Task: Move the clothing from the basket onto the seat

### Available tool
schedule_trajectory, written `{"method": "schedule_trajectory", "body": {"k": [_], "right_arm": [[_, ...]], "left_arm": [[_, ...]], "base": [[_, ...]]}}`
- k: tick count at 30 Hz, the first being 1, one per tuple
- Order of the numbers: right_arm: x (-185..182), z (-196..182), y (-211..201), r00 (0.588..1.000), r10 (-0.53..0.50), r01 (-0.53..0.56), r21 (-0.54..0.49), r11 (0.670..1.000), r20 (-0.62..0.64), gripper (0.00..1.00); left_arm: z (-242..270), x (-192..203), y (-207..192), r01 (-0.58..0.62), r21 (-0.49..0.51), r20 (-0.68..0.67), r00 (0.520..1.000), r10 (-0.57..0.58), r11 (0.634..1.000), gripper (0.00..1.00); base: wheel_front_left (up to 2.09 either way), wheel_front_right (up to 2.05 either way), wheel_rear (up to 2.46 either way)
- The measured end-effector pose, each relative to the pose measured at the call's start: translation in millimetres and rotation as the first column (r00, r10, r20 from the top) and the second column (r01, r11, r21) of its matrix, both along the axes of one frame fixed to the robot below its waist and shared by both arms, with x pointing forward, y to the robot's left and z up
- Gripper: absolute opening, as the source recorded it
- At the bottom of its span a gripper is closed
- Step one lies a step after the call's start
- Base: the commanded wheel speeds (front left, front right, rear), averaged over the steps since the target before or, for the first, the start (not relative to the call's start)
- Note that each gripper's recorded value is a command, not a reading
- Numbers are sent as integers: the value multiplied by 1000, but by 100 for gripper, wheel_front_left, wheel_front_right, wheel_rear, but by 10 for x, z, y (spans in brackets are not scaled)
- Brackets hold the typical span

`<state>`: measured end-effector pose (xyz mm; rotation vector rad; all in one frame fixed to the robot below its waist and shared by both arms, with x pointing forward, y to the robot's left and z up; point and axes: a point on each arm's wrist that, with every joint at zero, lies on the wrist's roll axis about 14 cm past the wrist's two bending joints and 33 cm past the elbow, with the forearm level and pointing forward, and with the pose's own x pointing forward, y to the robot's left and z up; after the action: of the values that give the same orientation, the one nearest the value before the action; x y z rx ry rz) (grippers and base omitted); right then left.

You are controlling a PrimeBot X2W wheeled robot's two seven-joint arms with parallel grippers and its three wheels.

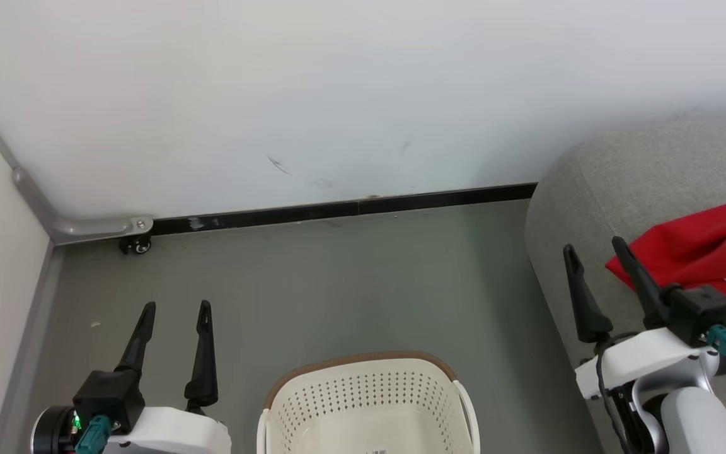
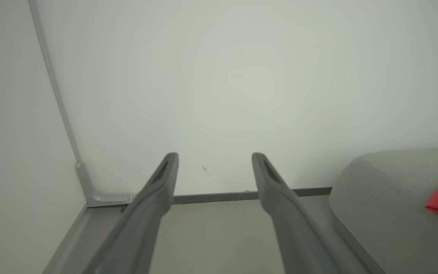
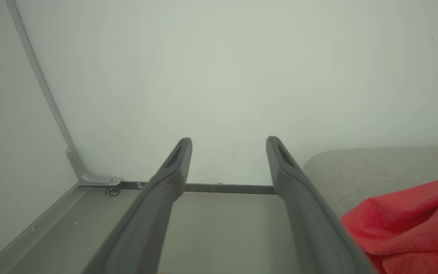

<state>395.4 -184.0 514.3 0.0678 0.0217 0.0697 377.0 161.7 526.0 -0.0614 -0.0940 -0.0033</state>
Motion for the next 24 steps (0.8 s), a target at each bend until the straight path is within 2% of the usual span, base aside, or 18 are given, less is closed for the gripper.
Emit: {"method": "schedule_trajectory", "body": {"k": [14,24], "right_arm": [[-260,-222,30,999,-4,3,-25,1000,-52,100],[-327,-165,25,999,-8,6,-53,999,-32,100]], "left_arm": [[-34,-218,143,-47,17,-4,999,47,999,100],[13,-240,174,-61,18,11,998,61,998,100]], "base": [[0,0,0],[0,0,0]]}}
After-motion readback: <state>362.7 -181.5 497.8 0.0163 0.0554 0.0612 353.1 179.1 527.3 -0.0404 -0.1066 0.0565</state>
